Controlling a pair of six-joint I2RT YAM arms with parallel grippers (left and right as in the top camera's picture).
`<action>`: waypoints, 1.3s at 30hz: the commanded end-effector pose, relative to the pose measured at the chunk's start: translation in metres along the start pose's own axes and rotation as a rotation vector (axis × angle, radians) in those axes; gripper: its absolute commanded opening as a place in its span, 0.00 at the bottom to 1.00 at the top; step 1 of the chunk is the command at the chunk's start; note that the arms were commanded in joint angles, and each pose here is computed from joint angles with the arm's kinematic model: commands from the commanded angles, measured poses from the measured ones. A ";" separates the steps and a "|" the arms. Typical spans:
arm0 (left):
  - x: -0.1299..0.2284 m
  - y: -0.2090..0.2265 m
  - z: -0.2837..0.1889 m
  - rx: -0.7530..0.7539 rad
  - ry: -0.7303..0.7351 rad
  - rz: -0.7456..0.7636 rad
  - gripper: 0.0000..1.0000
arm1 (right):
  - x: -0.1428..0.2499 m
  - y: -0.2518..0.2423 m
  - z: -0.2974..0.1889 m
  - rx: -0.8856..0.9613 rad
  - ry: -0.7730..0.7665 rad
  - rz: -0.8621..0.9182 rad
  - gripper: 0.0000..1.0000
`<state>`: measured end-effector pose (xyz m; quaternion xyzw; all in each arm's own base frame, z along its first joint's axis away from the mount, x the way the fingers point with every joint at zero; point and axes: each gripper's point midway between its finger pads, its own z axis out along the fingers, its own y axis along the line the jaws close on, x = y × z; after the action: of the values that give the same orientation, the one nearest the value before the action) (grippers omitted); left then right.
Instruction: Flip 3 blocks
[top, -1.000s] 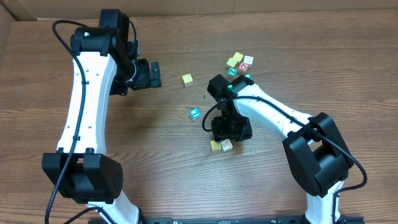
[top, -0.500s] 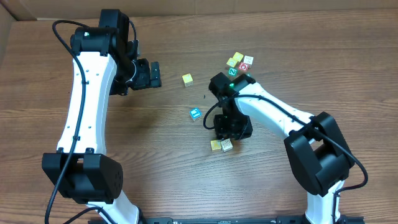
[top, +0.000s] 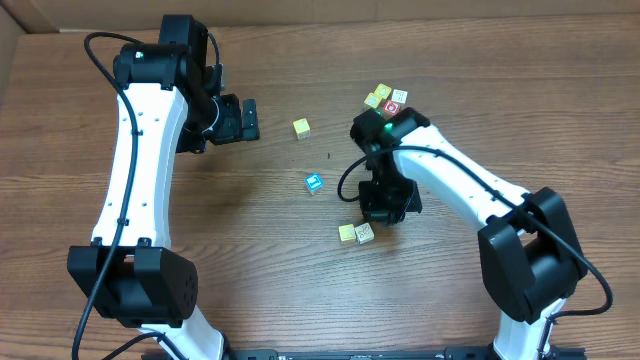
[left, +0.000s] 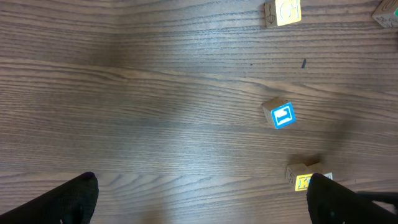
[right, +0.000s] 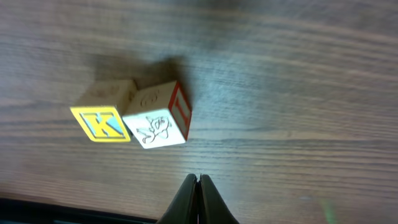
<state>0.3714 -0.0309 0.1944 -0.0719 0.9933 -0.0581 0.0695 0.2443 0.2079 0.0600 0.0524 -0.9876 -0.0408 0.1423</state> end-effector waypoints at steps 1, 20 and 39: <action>0.000 0.004 0.003 -0.008 0.010 -0.027 1.00 | 0.014 0.004 0.007 0.016 0.007 -0.033 0.04; 0.000 0.004 0.003 -0.008 0.010 -0.027 1.00 | 0.036 0.019 0.033 0.091 -0.138 -0.062 0.04; 0.000 0.004 0.003 -0.007 0.010 -0.027 1.00 | 0.034 0.012 0.038 0.043 -0.315 -0.030 0.04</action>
<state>0.3714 -0.0309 0.1944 -0.0719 0.9933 -0.0581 0.0695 0.2006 0.2218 0.0409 0.0695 -0.9969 -0.0360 -0.0112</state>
